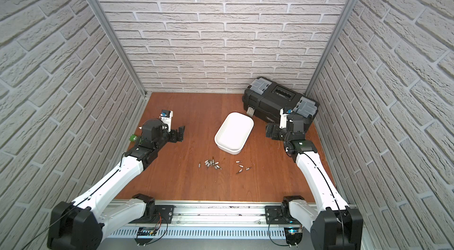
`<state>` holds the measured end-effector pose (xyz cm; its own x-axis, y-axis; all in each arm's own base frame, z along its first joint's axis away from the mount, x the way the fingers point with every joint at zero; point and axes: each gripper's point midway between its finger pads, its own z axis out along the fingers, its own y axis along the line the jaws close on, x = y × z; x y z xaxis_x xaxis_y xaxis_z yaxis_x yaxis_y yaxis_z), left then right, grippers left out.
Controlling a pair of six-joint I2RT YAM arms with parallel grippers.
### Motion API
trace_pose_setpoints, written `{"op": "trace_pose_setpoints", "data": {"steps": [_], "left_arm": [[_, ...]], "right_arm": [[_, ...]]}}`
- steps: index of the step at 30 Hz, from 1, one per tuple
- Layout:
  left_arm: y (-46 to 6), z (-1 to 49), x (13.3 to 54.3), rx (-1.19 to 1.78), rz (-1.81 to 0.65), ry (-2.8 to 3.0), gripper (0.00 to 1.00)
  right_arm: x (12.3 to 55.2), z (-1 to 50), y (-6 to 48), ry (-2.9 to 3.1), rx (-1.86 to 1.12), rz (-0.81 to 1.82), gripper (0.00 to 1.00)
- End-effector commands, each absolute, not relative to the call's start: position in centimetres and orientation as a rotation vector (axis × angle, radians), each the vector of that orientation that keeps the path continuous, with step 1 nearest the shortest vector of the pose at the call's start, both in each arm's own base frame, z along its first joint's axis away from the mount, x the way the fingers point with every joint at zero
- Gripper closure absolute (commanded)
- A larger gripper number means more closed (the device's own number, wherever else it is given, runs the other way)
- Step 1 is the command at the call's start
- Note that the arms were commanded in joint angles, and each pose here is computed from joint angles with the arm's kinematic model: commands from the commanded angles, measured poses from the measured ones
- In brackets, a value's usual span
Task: Put the bit on the desktop into the storage box
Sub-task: Pick up the screwdriver bit from the center of the board.
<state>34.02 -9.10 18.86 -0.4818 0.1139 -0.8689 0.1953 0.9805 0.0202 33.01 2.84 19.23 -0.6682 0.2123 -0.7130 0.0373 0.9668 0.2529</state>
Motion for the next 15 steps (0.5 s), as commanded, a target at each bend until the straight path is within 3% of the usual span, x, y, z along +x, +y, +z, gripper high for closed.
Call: {"op": "trace_pose_setpoints", "data": {"steps": [1, 15], "left_arm": [[-9.3, 17.6, 32.8, 0.224, -0.055, 2.158, 0.01], [-10.4, 12.4, 30.8, 0.410, 0.030, 2.222, 0.02]], "right_arm": [[28.9, 18.3, 5.3, 2.484, 0.200, 0.356, 0.11], [21.7, 16.7, 6.0, 2.823, 0.127, -0.159, 0.14]]}}
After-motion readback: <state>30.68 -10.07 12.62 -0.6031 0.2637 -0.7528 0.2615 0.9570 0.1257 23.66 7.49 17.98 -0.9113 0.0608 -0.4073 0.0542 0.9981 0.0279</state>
